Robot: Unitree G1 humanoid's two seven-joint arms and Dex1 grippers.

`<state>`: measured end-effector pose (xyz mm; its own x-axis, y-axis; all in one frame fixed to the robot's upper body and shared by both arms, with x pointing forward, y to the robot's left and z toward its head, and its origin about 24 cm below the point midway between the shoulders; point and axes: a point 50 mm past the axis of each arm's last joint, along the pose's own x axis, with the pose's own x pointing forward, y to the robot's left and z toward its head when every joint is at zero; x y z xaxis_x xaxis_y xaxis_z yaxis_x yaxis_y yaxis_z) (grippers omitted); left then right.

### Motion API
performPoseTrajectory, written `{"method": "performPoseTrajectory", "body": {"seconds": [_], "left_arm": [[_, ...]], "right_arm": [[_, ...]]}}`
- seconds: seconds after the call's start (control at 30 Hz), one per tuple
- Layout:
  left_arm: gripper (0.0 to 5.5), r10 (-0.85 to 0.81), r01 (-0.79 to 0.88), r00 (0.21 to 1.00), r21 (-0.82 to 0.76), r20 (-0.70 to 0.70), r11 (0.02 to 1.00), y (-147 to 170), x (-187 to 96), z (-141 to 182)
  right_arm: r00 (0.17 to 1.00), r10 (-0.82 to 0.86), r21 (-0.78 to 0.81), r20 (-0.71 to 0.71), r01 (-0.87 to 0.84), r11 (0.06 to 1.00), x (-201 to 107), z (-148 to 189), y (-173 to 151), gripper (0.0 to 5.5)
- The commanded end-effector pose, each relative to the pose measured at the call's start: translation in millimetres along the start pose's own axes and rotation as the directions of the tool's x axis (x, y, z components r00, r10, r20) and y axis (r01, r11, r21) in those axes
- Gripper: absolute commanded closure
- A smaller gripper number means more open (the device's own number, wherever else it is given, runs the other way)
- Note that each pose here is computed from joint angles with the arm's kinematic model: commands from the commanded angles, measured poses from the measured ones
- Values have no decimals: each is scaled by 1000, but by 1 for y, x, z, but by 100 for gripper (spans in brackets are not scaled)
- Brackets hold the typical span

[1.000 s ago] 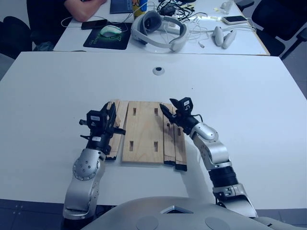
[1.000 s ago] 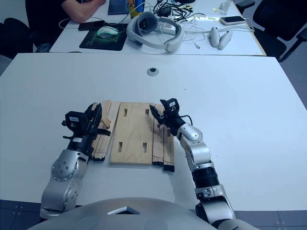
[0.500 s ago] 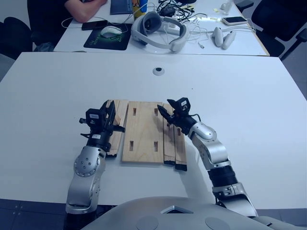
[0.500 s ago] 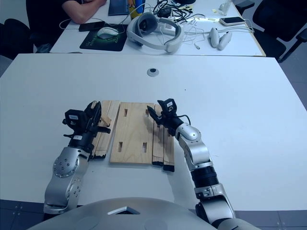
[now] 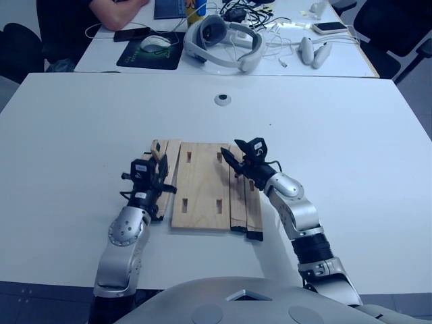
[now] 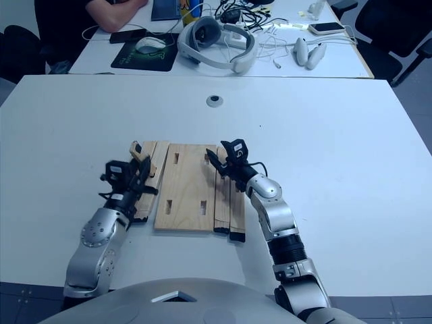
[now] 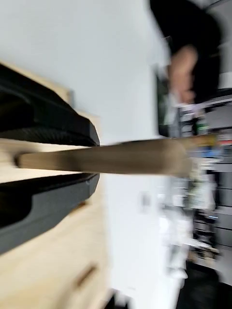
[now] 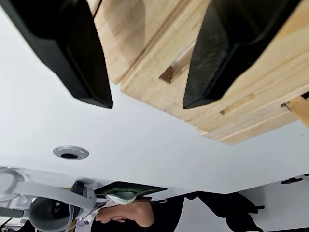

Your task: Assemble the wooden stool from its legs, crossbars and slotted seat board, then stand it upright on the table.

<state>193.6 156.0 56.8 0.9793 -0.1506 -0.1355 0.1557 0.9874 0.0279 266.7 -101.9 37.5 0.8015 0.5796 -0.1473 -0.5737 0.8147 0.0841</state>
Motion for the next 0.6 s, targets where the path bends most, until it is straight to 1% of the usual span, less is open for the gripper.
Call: {"method": "performPoseTrajectory", "body": {"seconds": [0.03, 0.2, 0.23, 0.37, 0.53, 0.6], "left_arm": [[378, -15, 15, 998, 2, 69, 1000, -2, 3, 12], [305, -33, 34, 990, -7, 135, 999, -3, 2, 22], [300, -49, 50, 987, -5, 155, 999, -4, 2, 26], [254, -83, 77, 963, 34, 256, 996, -1, 0, 48], [254, -112, 91, 928, 75, 354, 993, 2, 4, 83], [254, -108, 89, 920, 68, 378, 994, 3, 8, 94]], "right_arm": [[1000, 5, -6, -18, -5, 1000, 0, -7, 2, 281], [1000, 3, -1, -28, -3, 1000, 0, -11, 3, 281], [999, 0, 2, -33, 0, 1000, 0, -13, 2, 281], [999, -14, 5, -52, 14, 1000, 1, -22, 0, 281], [996, -27, 6, -83, 28, 1000, 1, -38, -1, 281], [995, -35, 9, -93, 36, 999, 1, -44, -1, 281]]}}
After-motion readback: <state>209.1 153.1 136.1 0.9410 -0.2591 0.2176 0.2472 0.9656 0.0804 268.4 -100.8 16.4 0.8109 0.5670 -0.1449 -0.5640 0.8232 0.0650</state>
